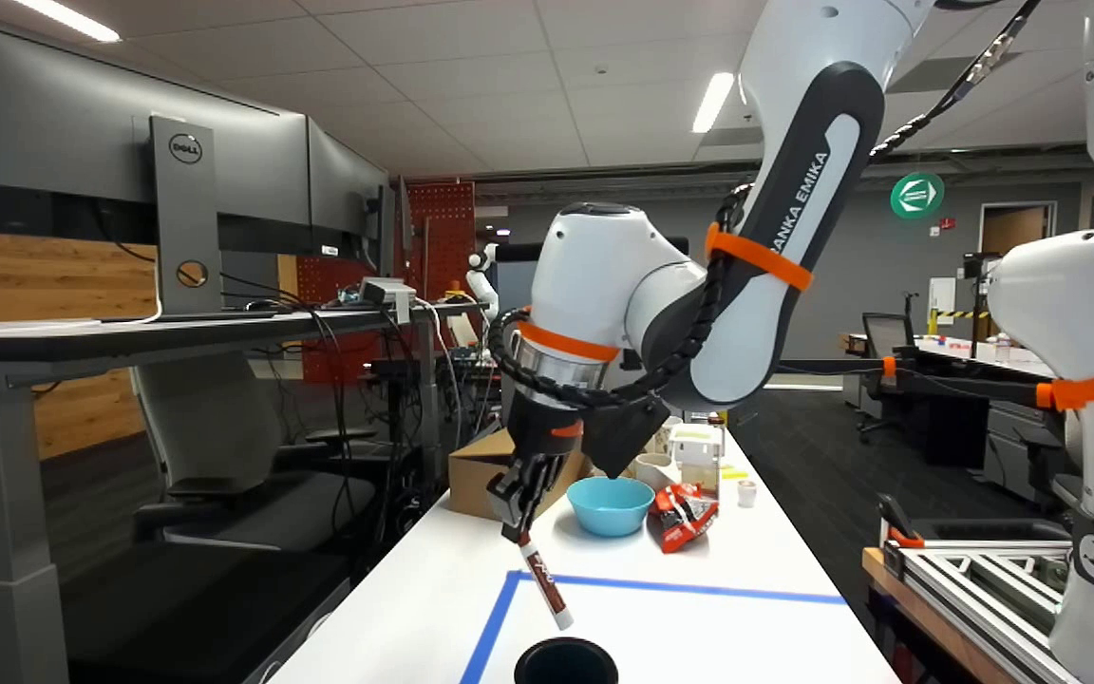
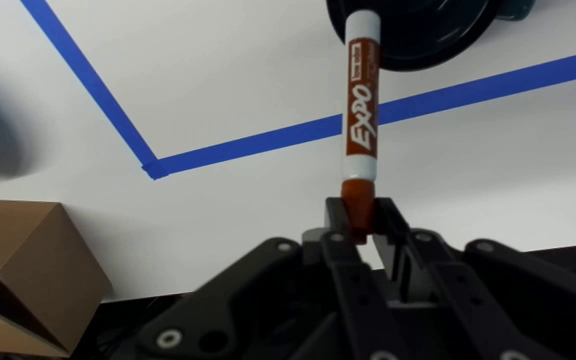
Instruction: Take the marker out of the cup
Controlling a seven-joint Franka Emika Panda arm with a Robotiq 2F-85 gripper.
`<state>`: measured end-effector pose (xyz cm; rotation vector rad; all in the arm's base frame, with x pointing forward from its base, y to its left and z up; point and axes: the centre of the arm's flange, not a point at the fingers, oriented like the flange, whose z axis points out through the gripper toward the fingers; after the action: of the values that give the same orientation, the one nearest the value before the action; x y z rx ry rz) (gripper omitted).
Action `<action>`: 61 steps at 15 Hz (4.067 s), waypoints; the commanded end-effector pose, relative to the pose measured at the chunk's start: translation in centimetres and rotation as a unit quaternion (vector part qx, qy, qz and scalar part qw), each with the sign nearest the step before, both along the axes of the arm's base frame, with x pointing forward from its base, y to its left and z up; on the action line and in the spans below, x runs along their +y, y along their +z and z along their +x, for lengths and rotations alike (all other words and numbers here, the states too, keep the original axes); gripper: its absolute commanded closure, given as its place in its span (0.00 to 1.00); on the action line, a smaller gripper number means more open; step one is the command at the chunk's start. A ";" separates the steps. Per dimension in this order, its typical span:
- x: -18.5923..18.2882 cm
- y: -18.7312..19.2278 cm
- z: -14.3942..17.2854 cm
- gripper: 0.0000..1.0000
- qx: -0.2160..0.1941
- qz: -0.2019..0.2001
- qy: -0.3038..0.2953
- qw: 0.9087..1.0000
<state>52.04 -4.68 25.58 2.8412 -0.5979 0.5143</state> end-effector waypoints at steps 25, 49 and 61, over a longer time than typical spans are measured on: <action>-8.1 -8.6 -1.8 0.95 0.062 0.024 -0.063 0.996; -11.1 -13.5 2.7 0.04 0.039 0.031 -0.046 0.998; -3.5 -0.5 -3.5 0.00 -0.033 0.018 -0.053 0.998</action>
<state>53.20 -11.49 20.40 2.8367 -0.7313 0.5425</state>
